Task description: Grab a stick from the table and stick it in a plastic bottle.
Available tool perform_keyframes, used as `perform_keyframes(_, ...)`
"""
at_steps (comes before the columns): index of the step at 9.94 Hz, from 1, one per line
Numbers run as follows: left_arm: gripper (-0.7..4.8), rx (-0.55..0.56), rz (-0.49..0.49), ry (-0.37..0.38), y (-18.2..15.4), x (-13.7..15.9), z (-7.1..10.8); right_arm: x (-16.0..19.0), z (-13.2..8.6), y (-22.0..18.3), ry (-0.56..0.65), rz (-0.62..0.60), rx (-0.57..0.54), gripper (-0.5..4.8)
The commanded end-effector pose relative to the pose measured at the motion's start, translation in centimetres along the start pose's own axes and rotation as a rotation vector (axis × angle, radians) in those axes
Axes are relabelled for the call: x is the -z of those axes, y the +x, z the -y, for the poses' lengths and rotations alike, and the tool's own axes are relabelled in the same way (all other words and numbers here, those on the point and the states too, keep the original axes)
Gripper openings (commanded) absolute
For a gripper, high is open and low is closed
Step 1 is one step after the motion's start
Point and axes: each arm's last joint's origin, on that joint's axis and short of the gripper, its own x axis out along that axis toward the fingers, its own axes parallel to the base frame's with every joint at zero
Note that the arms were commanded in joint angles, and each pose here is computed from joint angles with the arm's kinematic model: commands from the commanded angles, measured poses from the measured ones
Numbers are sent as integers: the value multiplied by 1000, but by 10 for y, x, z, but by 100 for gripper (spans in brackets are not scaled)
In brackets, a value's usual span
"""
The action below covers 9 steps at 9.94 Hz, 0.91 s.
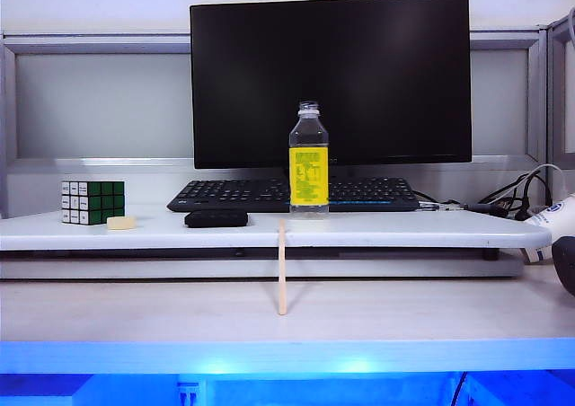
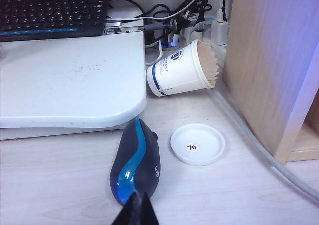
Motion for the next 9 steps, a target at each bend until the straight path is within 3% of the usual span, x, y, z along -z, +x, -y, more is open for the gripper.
perform_keyframes(1, -5, -15, 4, -1, 0, -1, 0, 0, 0, 0, -7, 5, 3, -5)
perform_keyframes(5, -6, 15, -14, 1, 0, 1, 0, 0, 0, 0, -8, 3, 0, -5)
perform_keyframes(6, -6, 167, -11, -10, 0, 1, 5, 0, -1, 0, -8, 2, -11, -5)
perform_keyframes(7, -6, 344, -7, -71, -2, 0, 10, 0, -4, 0, -6, -5, -124, -5)
perform_keyframes(9, -6, 480, -4, -70, -4, 0, 13, -5, -8, -3, 25, 2, -244, -5)
